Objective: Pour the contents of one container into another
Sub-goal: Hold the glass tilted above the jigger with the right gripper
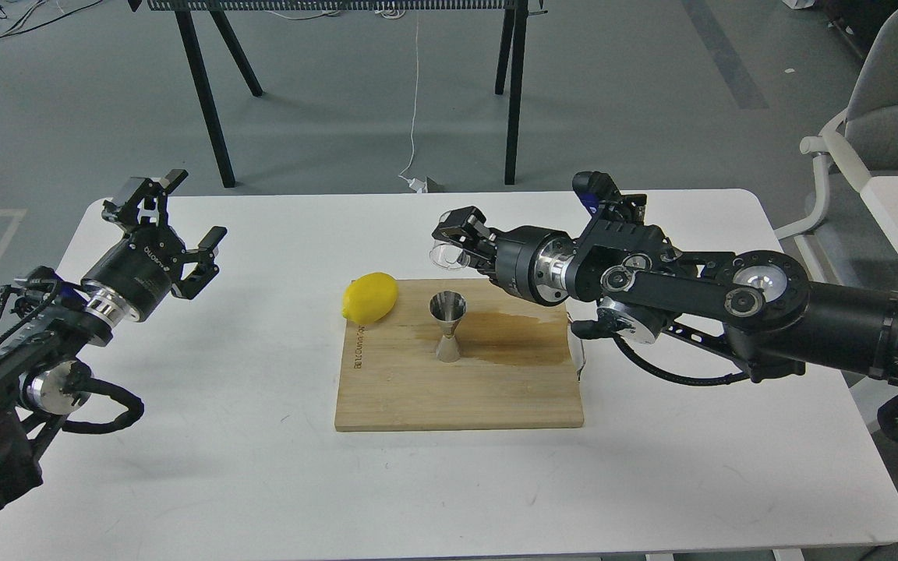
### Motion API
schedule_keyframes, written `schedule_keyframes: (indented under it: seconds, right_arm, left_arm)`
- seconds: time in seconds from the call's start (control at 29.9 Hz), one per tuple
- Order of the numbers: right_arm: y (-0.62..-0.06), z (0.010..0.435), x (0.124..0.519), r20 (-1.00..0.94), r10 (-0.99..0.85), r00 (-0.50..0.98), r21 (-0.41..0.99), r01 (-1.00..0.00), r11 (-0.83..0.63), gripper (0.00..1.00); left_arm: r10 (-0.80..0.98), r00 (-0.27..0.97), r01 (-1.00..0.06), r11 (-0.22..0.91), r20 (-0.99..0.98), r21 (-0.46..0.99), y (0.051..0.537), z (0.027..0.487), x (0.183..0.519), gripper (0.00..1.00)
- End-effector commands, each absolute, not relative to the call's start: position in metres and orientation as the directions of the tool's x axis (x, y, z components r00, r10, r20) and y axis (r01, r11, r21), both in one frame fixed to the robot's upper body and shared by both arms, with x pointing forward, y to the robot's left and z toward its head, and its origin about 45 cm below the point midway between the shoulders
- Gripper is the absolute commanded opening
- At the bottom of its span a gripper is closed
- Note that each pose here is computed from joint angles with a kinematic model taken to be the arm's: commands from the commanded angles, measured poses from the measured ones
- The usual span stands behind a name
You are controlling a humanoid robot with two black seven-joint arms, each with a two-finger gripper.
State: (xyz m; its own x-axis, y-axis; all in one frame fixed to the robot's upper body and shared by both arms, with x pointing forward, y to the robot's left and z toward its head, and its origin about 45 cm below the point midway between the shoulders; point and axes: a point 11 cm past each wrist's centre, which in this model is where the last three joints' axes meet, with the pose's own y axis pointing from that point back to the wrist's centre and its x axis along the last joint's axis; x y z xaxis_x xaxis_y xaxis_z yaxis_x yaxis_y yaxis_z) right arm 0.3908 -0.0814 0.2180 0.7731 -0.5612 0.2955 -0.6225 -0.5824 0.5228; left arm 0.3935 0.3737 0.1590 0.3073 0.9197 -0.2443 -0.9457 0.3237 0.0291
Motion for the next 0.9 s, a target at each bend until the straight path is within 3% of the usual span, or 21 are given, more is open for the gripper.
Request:
schedule_keyframes:
  seconds: [0.0,0.87]
  right_arm:
    - [-0.0811,0.218,0.3904,0.311,-0.545,0.779,0.529,-0.618,-0.581,0.41]
    - [-0.0736,0.2097,0.381,0.303,-0.501,0.81,0.549,-0.579,-0.603,0.41]
  left_arm:
    - [0.92,0.307,-0.946,0.324,-0.244,0.029,0.3737,0.159,0.3935,0.99]
    - [0.92,0.3,-0.947,0.319,-0.252,0.036,0.3718,0.1543,0.3931,0.99]
